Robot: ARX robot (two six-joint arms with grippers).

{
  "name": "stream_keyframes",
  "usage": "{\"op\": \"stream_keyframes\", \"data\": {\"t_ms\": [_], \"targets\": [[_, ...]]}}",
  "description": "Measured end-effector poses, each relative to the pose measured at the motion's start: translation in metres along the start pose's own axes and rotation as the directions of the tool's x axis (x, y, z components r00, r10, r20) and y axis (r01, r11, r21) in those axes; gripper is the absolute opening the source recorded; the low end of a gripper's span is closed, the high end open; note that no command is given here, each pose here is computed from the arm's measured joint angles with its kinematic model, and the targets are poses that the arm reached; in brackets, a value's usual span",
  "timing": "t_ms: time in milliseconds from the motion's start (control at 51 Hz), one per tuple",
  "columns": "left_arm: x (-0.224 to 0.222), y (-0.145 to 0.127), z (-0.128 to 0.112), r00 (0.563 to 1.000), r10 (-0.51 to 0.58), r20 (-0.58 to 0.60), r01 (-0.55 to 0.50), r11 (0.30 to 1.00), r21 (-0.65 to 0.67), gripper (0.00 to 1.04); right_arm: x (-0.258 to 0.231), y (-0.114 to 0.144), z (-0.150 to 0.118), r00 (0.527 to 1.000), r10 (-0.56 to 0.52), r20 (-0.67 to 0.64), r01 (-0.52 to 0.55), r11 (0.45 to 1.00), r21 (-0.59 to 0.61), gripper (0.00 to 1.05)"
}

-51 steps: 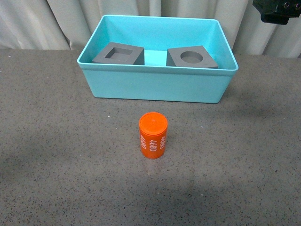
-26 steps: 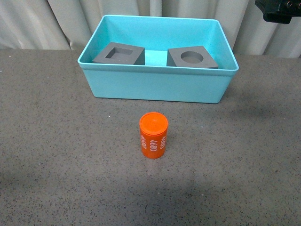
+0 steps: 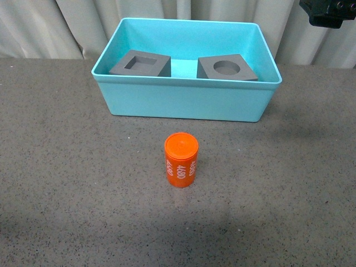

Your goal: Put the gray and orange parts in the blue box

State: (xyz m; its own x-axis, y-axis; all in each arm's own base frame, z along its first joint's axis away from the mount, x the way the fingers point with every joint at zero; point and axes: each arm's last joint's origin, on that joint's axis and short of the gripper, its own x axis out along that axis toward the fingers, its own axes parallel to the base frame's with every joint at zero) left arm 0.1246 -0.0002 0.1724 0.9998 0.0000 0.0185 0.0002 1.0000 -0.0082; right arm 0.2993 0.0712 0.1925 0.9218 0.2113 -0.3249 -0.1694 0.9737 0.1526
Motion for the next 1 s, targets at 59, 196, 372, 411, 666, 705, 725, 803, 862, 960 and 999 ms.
{"op": "stream_keyframes", "data": {"t_ms": [59, 196, 372, 411, 666, 705, 725, 803, 862, 960, 999], "targets": [[-0.002, 0.0, 0.0, 1.0, 0.0, 0.001, 0.0, 1.0, 0.0, 0.04, 0.0, 0.0, 0.0, 1.0, 0.0, 0.0, 0.0, 1.0, 0.0, 0.95], [-0.006, 0.0, 0.001, 1.0, 0.0, 0.003, 0.0, 1.0, 0.0, 0.04, 0.0, 0.0, 0.0, 1.0, 0.0, 0.0, 0.0, 1.0, 0.0, 0.95], [-0.01, 0.0, 0.001, 1.0, 0.0, 0.003, 0.0, 1.0, 0.0, 0.04, 0.0, 0.0, 0.0, 1.0, 0.0, 0.0, 0.0, 1.0, 0.0, 0.95], [-0.011, 0.0, 0.001, 1.0, 0.0, 0.005, 0.0, 1.0, 0.0, 0.04, 0.0, 0.0, 0.0, 1.0, 0.0, 0.0, 0.0, 1.0, 0.0, 0.95], [-0.016, 0.0, 0.001, 1.0, 0.0, 0.003, 0.0, 1.0, 0.0, 0.04, 0.0, 0.0, 0.0, 1.0, 0.0, 0.0, 0.0, 1.0, 0.0, 0.95], [-0.016, 0.0, 0.0, 1.0, 0.0, 0.003, 0.0, 1.0, 0.0, 0.04, 0.0, 0.0, 0.0, 1.0, 0.0, 0.0, 0.0, 1.0, 0.0, 0.95], [-0.017, 0.0, 0.001, 1.0, 0.0, 0.004, 0.0, 1.0, 0.0, 0.04, 0.0, 0.0, 0.0, 1.0, 0.0, 0.0, 0.0, 1.0, 0.0, 0.95], [-0.023, 0.0, -0.004, 1.0, -0.003, -0.03, 0.003, 1.0, 0.001, 0.04, 0.0, 0.0, 0.0, 1.0, 0.0, 0.0, 0.0, 1.0, 0.0, 0.95], [-0.027, 0.0, -0.003, 1.0, -0.003, -0.015, 0.003, 1.0, 0.001, 0.04, 0.0, 0.0, 0.0, 1.0, 0.0, 0.0, 0.0, 1.0, 0.0, 0.95], [-0.028, 0.0, -0.002, 1.0, -0.002, -0.003, 0.002, 1.0, 0.001, 0.04, 0.0, 0.0, 0.0, 1.0, 0.0, 0.0, 0.0, 1.0, 0.0, 0.95], [-0.028, 0.0, -0.002, 1.0, -0.002, -0.004, 0.002, 1.0, 0.001, 0.04, 0.0, 0.0, 0.0, 1.0, 0.0, 0.0, 0.0, 1.0, 0.0, 0.95]]}}
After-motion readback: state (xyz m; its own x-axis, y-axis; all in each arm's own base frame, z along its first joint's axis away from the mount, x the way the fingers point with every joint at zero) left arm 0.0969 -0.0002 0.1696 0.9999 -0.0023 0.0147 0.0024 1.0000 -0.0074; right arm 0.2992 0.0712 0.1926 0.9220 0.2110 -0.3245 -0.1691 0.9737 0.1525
